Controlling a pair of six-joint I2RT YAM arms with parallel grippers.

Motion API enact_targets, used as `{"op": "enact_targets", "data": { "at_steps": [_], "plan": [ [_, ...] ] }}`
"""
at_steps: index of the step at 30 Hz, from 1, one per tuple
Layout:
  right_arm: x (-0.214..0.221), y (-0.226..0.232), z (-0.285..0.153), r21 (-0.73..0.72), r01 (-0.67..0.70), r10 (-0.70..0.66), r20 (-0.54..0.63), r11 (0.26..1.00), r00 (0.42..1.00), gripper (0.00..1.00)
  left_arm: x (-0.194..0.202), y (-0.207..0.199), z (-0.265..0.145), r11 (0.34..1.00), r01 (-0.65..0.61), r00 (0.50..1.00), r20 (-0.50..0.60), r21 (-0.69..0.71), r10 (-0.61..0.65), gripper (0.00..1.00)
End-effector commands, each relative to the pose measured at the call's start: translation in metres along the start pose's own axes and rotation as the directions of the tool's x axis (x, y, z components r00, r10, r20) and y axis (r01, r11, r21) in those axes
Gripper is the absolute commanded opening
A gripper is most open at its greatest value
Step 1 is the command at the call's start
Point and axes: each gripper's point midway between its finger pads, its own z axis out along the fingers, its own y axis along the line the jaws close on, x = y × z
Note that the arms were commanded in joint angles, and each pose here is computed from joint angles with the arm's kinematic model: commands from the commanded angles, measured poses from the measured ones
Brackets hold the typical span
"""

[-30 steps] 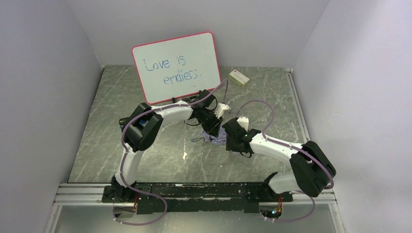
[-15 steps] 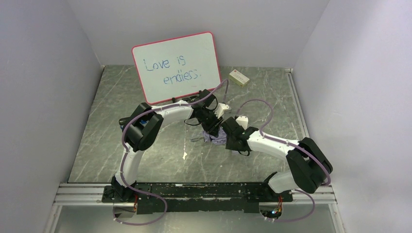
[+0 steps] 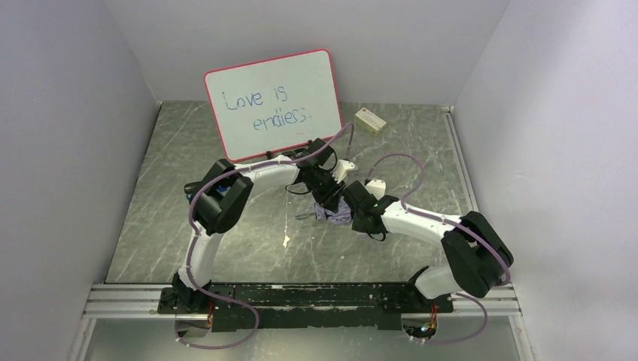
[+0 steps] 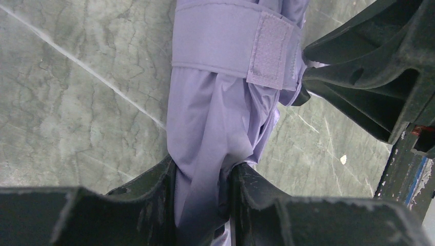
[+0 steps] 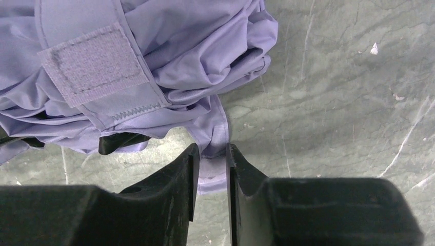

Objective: Put away the umbrella

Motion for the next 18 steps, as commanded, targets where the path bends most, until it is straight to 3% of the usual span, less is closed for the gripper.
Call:
{"op": "enact_targets", "data": {
  "at_steps": [1, 9, 12, 18],
  "plan": [
    [0.0272, -0.0298, 0.0064, 0.115, 0.046, -0.036, -0.081, 0.992, 0.996, 0.25, 0.0576, 0.0202, 0.0265, 0.994, 0.038, 0.984, -0.17, -0.099, -0.054, 0.05],
    [0.0295, -0.028, 0.0072, 0.098, 0.042, -0.034, -0.083, 0.994, 0.996, 0.11, 0.0591, 0.0209, 0.0274, 0.994, 0.045, 0.983, -0.174, -0.103, -0.063, 0.05],
    [0.0283, -0.026, 0.0065, 0.085, 0.043, -0.037, -0.078, 0.995, 0.996, 0.0, 0.0609, 0.0222, 0.0283, 0.993, 0.05, 0.982, -0.178, -0.109, -0.069, 0.05],
    [0.0341, -0.0207, 0.0018, 0.036, 0.04, -0.036, -0.1, 0.999, 0.994, 0.0, 0.0619, 0.026, 0.0275, 0.99, 0.048, 0.982, -0.177, -0.134, -0.072, 0.05]
  ]
}}
